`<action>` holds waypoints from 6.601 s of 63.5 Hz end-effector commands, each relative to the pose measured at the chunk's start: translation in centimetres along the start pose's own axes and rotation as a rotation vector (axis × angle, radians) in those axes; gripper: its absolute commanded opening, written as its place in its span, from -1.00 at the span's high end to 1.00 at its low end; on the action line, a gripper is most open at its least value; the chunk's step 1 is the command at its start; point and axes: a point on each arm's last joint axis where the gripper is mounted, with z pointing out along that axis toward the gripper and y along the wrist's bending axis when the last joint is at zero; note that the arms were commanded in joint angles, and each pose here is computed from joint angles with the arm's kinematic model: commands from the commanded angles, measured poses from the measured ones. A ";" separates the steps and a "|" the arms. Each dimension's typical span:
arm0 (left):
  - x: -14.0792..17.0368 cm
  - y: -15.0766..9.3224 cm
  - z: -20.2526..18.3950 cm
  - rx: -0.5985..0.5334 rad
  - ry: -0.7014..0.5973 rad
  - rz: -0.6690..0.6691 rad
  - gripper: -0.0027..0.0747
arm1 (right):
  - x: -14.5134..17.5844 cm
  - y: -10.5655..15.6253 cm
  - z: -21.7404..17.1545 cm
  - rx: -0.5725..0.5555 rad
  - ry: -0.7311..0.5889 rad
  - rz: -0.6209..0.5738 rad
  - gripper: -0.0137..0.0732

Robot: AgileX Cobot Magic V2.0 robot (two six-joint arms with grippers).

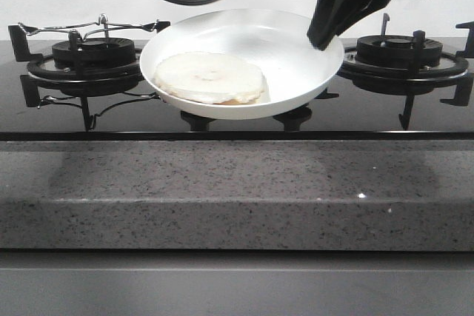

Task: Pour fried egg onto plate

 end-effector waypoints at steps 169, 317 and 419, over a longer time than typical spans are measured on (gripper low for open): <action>3.8 12.9 -8.6 -0.501 0.362 -0.673 -0.45 | -1.3 0.7 -2.7 -0.014 -0.125 -0.009 0.84; 8.0 -9.0 -15.5 -0.398 0.305 -0.385 -0.45 | -8.6 -6.1 4.0 -0.050 -0.117 0.307 0.66; 7.9 -8.9 -15.5 -0.403 0.292 -0.382 -0.41 | 17.5 1.2 -19.0 0.107 -0.362 0.008 -0.27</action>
